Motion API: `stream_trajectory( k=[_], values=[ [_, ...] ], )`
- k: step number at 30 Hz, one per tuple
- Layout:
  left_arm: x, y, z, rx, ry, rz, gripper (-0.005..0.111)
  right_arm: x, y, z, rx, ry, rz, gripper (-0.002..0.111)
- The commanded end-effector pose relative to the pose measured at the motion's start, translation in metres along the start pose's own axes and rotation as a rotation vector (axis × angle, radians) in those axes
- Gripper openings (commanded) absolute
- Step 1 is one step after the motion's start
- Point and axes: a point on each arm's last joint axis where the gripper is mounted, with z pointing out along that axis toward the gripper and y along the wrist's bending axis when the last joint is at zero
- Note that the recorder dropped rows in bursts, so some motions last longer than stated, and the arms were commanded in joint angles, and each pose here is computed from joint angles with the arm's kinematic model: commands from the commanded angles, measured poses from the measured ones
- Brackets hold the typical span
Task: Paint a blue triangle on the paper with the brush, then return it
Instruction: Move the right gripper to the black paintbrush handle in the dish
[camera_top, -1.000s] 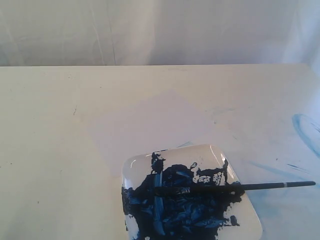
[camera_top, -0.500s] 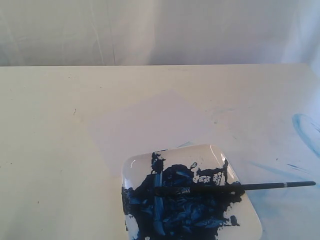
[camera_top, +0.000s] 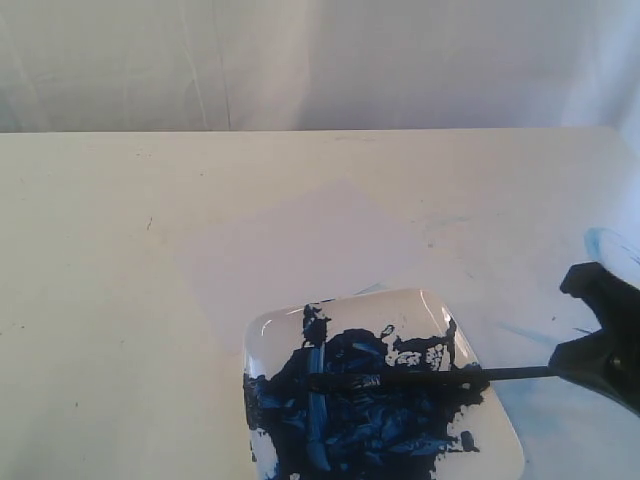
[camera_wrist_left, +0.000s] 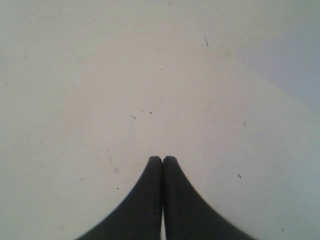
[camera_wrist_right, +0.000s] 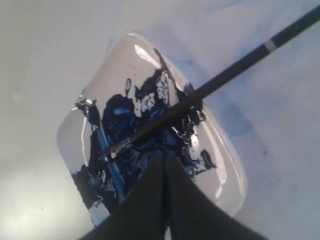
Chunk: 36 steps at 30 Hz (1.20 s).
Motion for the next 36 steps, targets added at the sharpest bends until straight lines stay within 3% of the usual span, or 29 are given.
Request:
stream_trajectory(
  k=[1,10,20,27,36],
  values=[
    [0.001,0.000,0.000,0.005,0.003,-0.002,0.000,0.001,-0.010,0.015,0.053,0.044,0.020,0.000],
    [0.001,0.000,0.000,0.005,0.003,-0.002,0.000,-0.007,-0.017,0.035,0.085,0.014,0.136,0.001],
    [0.001,0.000,0.000,0.005,0.003,-0.002,0.000,-0.014,-0.022,0.048,0.117,-0.010,0.186,0.036],
    [0.001,0.000,0.000,0.005,0.003,-0.002,0.000,-0.017,-0.019,0.054,0.077,-0.018,0.336,0.037],
    [0.001,0.000,0.000,0.005,0.003,-0.002,0.000,-0.018,-0.029,0.075,0.140,0.023,0.449,0.037]
  ],
)
